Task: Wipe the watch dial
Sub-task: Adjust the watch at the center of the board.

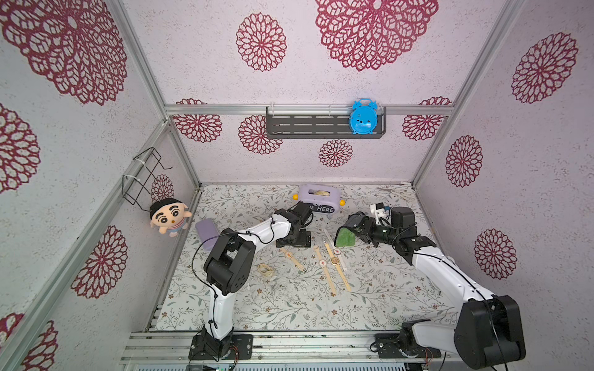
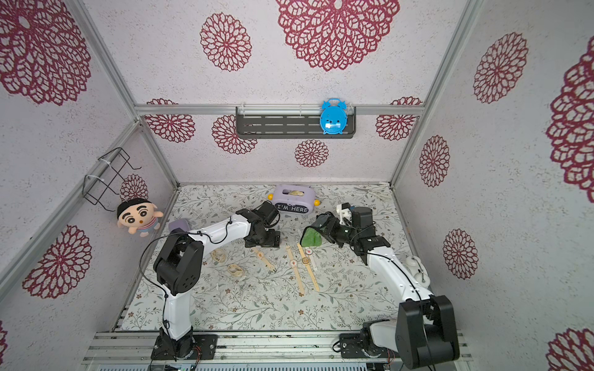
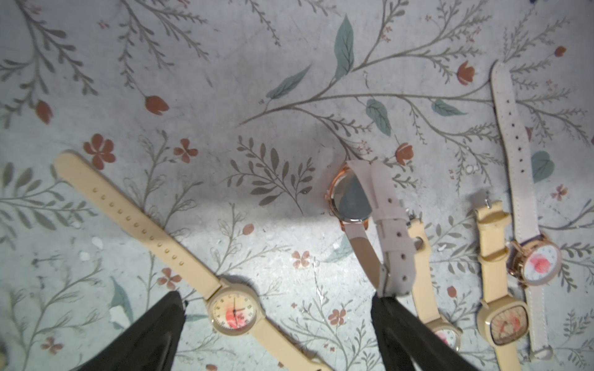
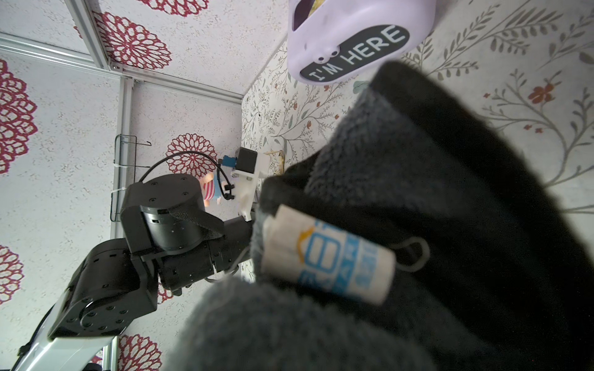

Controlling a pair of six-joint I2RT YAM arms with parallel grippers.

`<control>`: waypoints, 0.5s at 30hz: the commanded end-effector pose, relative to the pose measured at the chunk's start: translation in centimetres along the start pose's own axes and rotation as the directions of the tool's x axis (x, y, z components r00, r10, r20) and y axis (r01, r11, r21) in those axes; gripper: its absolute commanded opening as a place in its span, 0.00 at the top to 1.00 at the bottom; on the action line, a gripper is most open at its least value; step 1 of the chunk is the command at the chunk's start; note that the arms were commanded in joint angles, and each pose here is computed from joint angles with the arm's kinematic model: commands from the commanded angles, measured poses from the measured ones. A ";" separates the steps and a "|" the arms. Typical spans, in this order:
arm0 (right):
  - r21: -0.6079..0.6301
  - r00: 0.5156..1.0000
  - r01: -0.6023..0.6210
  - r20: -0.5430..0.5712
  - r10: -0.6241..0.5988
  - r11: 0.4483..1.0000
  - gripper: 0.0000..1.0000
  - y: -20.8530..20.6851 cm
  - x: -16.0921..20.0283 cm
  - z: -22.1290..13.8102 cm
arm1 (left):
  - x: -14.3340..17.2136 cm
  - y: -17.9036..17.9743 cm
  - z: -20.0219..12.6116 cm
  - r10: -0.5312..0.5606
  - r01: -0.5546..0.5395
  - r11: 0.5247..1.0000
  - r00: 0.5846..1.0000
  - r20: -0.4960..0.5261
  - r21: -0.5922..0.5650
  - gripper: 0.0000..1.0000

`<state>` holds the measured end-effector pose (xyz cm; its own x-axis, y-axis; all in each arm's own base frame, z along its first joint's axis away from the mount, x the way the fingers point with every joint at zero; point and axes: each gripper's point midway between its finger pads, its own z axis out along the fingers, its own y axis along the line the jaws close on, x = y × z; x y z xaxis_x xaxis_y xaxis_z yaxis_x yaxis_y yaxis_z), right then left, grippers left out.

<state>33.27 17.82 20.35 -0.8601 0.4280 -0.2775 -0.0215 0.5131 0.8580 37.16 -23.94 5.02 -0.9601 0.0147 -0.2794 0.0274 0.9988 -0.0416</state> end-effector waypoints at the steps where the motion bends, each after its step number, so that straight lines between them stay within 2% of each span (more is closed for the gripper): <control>1: -0.038 0.997 0.076 0.019 -0.075 0.996 1.00 1.8 -0.1 -0.9 | -0.8 1.8 -0.7 -0.048 0.052 0.994 0.998 0.045 -0.097 0.04; 10: -0.029 0.997 0.081 0.018 -0.080 0.996 1.00 1.4 0.5 -1.3 | -0.8 1.2 -1.6 -0.070 0.074 0.996 0.995 0.074 -0.057 0.04; 12: -0.032 0.996 0.083 0.016 -0.082 0.996 1.00 1.4 0.5 -1.3 | -1.3 1.0 -3.6 -0.087 0.091 0.995 0.989 0.118 -0.029 0.05; 15: -0.032 0.996 0.084 0.013 -0.083 0.996 1.00 1.4 0.5 -1.2 | -1.4 1.6 -5.3 -0.117 0.129 0.989 0.980 0.163 -0.066 0.04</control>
<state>32.37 17.62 20.70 -0.8593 0.4152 -0.2987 -0.0427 0.5238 0.8508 37.12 -22.23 7.17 -0.9351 -0.0715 -0.3471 -0.0752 0.9972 -0.0026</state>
